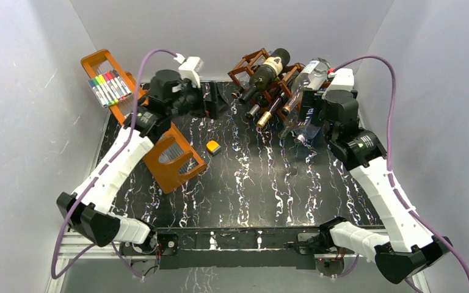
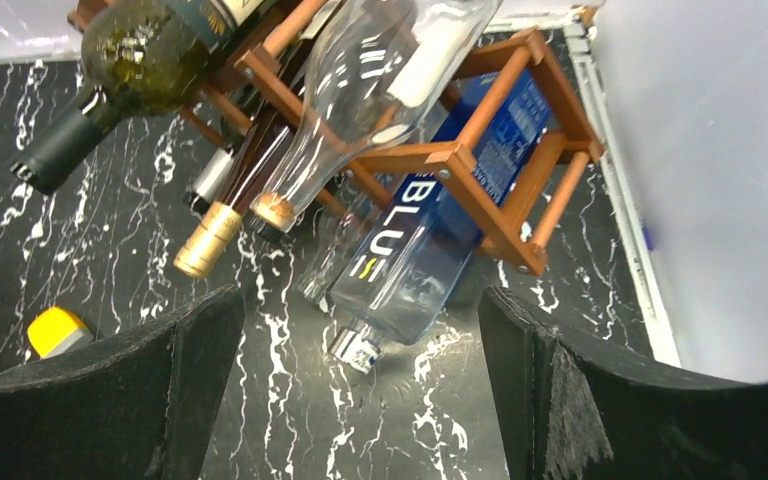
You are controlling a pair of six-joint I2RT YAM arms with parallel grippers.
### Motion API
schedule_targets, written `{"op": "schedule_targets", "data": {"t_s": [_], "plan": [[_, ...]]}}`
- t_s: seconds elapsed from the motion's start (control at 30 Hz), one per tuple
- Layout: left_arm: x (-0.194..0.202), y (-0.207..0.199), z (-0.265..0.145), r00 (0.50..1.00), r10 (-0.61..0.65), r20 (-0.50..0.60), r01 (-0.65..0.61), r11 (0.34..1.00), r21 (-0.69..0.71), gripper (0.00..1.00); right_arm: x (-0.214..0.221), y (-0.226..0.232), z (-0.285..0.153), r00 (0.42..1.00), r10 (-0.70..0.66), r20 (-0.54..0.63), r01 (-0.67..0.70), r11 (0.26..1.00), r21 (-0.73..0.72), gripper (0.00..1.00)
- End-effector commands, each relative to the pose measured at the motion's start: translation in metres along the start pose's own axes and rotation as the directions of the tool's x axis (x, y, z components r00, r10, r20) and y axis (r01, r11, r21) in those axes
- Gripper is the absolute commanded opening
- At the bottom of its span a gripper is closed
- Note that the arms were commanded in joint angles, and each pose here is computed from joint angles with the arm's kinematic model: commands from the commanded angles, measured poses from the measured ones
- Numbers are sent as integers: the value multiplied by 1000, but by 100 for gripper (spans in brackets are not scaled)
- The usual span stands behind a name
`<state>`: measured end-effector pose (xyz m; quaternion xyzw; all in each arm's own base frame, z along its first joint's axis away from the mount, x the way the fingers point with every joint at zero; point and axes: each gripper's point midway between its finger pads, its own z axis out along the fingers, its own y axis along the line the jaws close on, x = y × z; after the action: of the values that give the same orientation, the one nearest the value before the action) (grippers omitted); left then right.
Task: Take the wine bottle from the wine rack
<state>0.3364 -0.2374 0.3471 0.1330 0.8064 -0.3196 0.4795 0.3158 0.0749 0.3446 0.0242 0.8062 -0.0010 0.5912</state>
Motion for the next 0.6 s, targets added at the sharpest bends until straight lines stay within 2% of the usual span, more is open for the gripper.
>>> {"op": "schedule_targets", "data": {"t_s": [0.0,0.13,0.37,0.5,0.57], "plan": [[16,-32,11,998,-11,-68,16,997,77,98,4,15,7,999,27,-18,-28,998,-51,98],[37,-29,17,992,-7,-126,14,998,57,98,20,21,20,996,38,-83,-41,999,-35,98],[60,1,3,977,72,-201,-87,994,-66,98,34,18,37,983,106,-150,-114,992,-48,98],[65,-5,-11,973,114,-199,-120,993,-18,98,42,1,49,959,189,-211,-201,979,-36,98],[62,-2,-15,978,103,-180,-113,993,-44,98,43,-6,51,950,217,-223,-231,972,-41,98]]}}
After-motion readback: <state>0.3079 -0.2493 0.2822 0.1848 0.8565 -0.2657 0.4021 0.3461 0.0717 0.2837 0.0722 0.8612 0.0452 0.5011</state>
